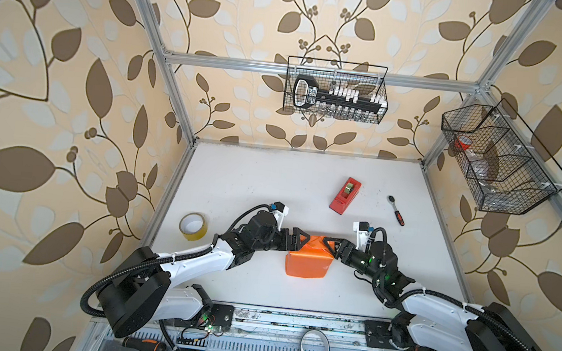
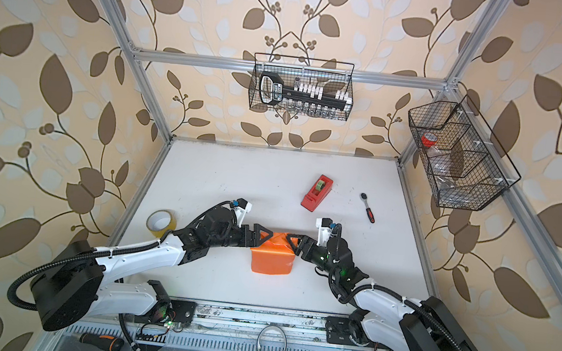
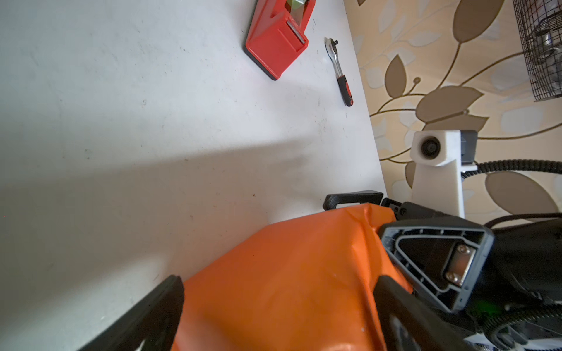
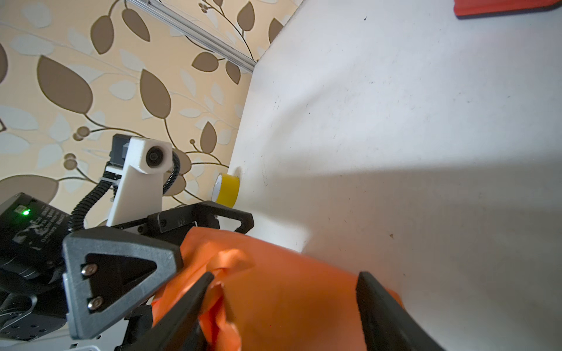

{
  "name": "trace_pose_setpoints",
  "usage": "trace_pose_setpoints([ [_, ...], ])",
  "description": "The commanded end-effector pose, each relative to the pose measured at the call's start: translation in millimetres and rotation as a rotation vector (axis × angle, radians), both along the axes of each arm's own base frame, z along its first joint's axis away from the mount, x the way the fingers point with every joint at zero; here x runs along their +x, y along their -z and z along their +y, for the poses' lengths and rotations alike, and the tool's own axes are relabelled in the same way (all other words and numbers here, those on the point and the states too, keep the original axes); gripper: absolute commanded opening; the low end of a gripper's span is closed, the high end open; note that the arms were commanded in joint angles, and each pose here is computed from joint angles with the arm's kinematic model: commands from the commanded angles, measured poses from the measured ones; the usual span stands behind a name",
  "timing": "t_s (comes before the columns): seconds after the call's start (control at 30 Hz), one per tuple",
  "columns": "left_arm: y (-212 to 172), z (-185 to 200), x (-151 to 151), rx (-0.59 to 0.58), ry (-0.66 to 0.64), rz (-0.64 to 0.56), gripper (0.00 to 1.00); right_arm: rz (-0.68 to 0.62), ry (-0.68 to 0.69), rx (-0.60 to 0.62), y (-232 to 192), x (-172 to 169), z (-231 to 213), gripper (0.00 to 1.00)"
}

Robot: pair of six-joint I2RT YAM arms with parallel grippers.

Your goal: Wrap the gift box in paper

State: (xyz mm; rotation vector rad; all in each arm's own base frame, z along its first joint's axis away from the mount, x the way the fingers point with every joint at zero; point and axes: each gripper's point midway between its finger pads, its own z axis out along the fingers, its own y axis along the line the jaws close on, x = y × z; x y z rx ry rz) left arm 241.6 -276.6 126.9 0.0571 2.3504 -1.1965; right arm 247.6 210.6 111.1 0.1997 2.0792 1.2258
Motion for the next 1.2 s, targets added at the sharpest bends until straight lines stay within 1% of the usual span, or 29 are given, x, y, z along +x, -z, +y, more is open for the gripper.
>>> trace_pose_setpoints([
  [0.0,-10.9,-15.8,-7.0,-0.066,0.050,0.038,0.99,0.066,0.013,-0.080,33.5,-10.9,-9.7,0.73],
  [0.13,4.6,-13.7,-20.4,-0.062,0.060,0.082,0.99,0.049,0.015,-0.086,31.2,-9.7,-10.1,0.73],
  [0.33,35.0,-1.3,-34.0,0.000,0.048,0.128,0.99,0.029,0.000,-0.092,22.1,-6.0,-6.2,0.73],
  [0.53,61.0,12.1,-38.6,0.098,0.031,0.131,0.97,-0.020,-0.029,-0.076,-11.5,1.1,0.1,0.78],
  [0.63,68.6,13.7,-40.5,0.126,0.033,0.133,0.97,-0.038,-0.041,-0.060,-29.0,2.1,2.0,0.81],
  [0.73,73.3,14.7,-41.8,0.140,0.034,0.132,0.97,-0.041,-0.054,-0.041,-36.9,0.3,5.0,0.82],
  [0.8,74.6,15.8,-41.6,0.149,0.032,0.130,0.97,-0.030,-0.060,-0.046,-34.0,-0.7,6.0,0.82],
  [0.97,71.4,16.5,-40.2,0.154,0.027,0.118,0.97,0.026,-0.079,-0.086,-8.6,-9.9,6.0,0.82],
  [1.17,54.6,15.1,-36.4,0.127,0.017,0.081,0.97,0.089,-0.075,-0.122,24.3,-26.3,-3.2,0.80],
])
